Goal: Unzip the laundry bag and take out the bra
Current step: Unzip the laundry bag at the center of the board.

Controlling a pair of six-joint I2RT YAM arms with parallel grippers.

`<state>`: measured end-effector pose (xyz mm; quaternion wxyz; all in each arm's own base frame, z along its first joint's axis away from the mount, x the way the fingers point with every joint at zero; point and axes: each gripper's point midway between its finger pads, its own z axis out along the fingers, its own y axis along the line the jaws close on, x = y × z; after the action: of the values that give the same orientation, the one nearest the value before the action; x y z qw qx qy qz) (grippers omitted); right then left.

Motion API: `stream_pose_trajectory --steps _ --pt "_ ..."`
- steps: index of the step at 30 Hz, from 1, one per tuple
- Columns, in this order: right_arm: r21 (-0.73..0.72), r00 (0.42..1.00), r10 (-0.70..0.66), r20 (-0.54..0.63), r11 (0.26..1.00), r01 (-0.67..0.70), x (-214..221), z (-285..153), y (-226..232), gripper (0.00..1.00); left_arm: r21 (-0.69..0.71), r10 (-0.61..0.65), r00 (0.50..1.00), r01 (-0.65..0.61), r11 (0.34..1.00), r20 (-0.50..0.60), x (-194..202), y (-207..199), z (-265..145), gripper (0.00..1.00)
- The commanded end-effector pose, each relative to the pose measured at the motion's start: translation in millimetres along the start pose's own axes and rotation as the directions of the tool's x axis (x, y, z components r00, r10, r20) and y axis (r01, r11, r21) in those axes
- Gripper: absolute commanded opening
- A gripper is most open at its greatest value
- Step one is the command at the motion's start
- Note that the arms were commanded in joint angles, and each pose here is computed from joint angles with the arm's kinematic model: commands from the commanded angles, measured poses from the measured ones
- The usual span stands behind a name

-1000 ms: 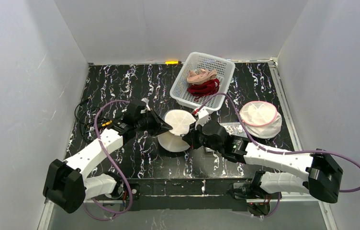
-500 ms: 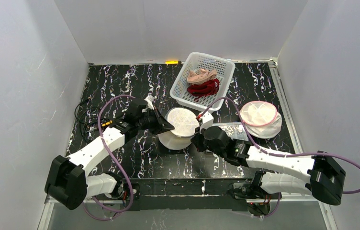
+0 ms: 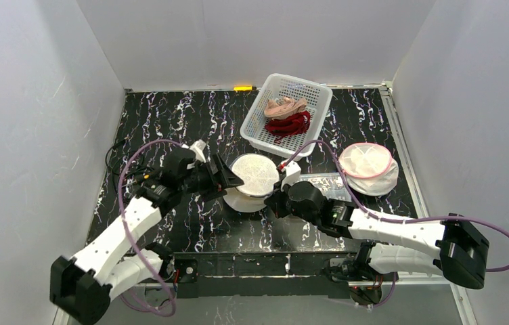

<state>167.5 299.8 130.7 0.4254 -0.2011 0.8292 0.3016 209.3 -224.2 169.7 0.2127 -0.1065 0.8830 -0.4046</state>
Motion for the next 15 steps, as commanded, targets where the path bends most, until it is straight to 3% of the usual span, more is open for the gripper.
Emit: stream_pose_trajectory --steps 1,7,15 --pt "-0.098 0.996 0.066 0.059 0.993 -0.06 -19.1 0.4 31.1 0.01 -0.066 -0.039 0.998 0.041 0.997 0.04 16.6 22.7 -27.0 0.82" --pt "-0.146 0.995 0.076 0.06 0.987 -0.067 -18.6 6.2 50.8 0.01 -0.044 -0.11 0.99 0.115 0.992 0.091 25.7 28.2 -41.4 0.81" --pt "-0.176 0.996 0.07 0.047 0.983 -0.061 -9.5 22.3 70.1 0.01 -0.007 -0.16 0.984 0.161 0.987 0.083 21.3 22.9 -22.1 0.65"
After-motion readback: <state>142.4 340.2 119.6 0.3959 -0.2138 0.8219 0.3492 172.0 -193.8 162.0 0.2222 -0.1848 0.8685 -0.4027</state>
